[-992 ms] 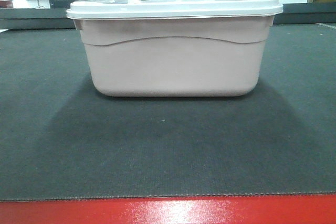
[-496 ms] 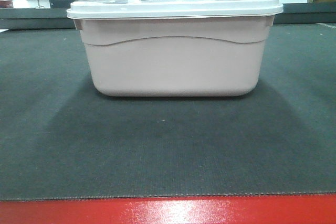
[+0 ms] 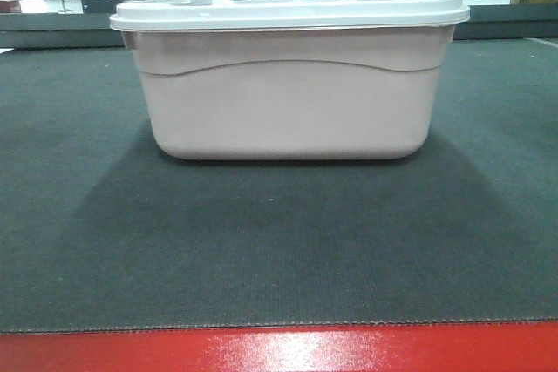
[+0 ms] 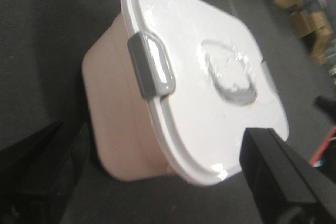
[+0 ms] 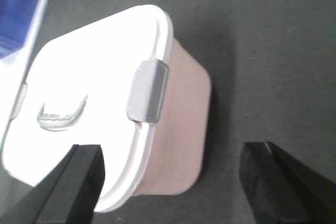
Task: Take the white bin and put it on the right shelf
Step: 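Close both grippers on the bin's end handles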
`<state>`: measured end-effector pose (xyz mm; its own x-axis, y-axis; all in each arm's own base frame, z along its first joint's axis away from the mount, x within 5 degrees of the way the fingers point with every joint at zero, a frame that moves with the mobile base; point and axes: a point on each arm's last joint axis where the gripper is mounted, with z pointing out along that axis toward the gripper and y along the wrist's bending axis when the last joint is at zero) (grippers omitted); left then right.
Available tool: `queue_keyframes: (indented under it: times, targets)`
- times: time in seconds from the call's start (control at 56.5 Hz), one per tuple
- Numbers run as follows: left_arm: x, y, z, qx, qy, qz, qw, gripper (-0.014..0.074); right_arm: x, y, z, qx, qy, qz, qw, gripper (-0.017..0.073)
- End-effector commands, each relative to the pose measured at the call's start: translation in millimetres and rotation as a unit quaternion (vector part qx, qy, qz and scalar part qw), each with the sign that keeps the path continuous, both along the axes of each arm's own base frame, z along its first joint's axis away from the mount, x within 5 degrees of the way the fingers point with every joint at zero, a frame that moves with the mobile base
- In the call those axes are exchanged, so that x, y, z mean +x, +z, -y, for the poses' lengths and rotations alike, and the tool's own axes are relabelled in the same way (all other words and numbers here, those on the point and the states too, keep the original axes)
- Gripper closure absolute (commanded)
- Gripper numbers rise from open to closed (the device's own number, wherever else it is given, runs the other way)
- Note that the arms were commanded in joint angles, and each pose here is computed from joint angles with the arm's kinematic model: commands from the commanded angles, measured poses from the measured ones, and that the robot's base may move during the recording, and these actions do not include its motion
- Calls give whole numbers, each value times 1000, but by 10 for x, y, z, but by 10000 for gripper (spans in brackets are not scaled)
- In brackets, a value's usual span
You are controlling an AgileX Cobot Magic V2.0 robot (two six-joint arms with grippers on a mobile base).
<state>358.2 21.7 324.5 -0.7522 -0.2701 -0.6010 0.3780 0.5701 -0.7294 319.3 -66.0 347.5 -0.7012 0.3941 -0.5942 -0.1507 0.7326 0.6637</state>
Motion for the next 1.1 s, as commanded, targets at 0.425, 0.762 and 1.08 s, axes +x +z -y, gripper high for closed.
queue_keyframes:
  times: [0.425, 0.762, 1.08]
  targets:
    - [473, -340, 418, -213, -37, -10, 976, 125, 651, -502, -183, 214, 88, 71, 970, -65]
    - [529, -331, 710, -225, -26, -13, 974, 125, 859, -627, -630, 251, 88, 67, 962, -65]
    - [527, -342, 939, -222, -32, -20, 974, 125, 900, -693, -775, 247, 92, 57, 963, -65]
